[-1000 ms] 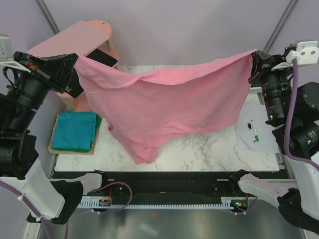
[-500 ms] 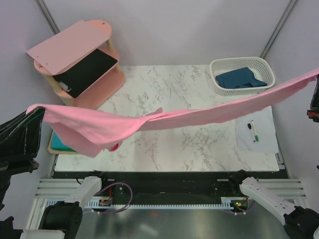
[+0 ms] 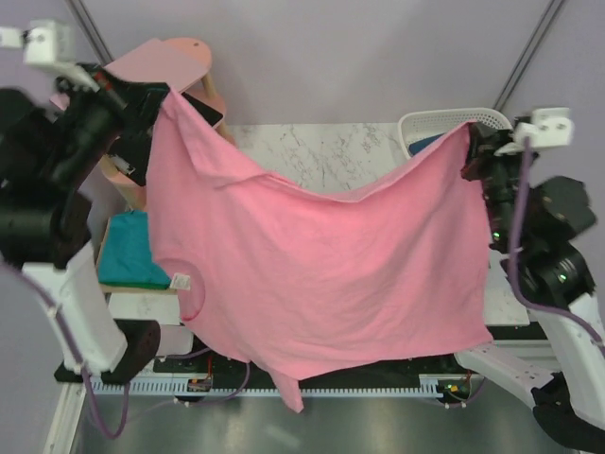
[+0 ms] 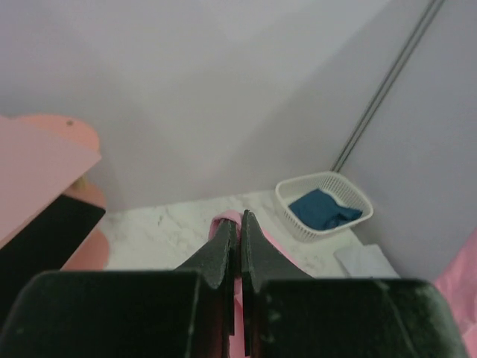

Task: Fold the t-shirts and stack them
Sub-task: Flatten out the tshirt, then fold the flattened tshirt in 1/3 of the way

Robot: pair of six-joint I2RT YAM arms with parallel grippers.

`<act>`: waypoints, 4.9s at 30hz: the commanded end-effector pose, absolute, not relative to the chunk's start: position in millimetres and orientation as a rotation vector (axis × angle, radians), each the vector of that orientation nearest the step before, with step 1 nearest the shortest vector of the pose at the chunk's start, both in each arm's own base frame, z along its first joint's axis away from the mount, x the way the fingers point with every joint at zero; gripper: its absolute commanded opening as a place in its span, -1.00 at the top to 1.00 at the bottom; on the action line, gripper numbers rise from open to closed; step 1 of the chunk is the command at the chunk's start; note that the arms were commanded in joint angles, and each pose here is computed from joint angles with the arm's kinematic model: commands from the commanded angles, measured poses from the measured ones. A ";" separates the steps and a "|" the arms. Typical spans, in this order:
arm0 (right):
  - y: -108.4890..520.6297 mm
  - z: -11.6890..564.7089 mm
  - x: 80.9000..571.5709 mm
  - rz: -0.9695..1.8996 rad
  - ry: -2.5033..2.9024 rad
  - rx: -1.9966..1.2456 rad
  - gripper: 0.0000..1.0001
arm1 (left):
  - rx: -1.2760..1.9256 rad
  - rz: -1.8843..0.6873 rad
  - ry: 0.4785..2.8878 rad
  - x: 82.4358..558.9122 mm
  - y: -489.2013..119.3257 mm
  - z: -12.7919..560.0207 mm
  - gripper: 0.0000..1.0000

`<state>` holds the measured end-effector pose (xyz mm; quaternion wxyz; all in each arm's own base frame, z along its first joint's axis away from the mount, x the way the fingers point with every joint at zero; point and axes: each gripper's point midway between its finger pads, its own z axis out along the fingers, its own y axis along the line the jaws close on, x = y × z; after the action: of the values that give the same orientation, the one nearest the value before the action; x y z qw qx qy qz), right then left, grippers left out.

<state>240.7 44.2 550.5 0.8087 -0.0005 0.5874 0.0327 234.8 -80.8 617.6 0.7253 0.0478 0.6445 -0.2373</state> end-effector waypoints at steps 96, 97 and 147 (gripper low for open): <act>6.3 473.9 172.9 0.153 1.407 0.130 1.00 | 0.083 -0.423 1.648 184.0 -68.4 519.0 0.96; 6.3 476.9 164.0 0.161 1.397 0.120 1.00 | 0.092 -0.446 1.629 175.1 -70.4 527.6 0.96; 13.8 110.4 508.1 -0.152 2.059 0.356 1.00 | 0.009 -0.226 2.268 539.5 -125.2 233.4 0.96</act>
<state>474.4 18.2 76.0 0.4479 0.1407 0.8799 -0.0731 522.2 -131.7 212.2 0.3817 -0.0039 0.9178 -0.1093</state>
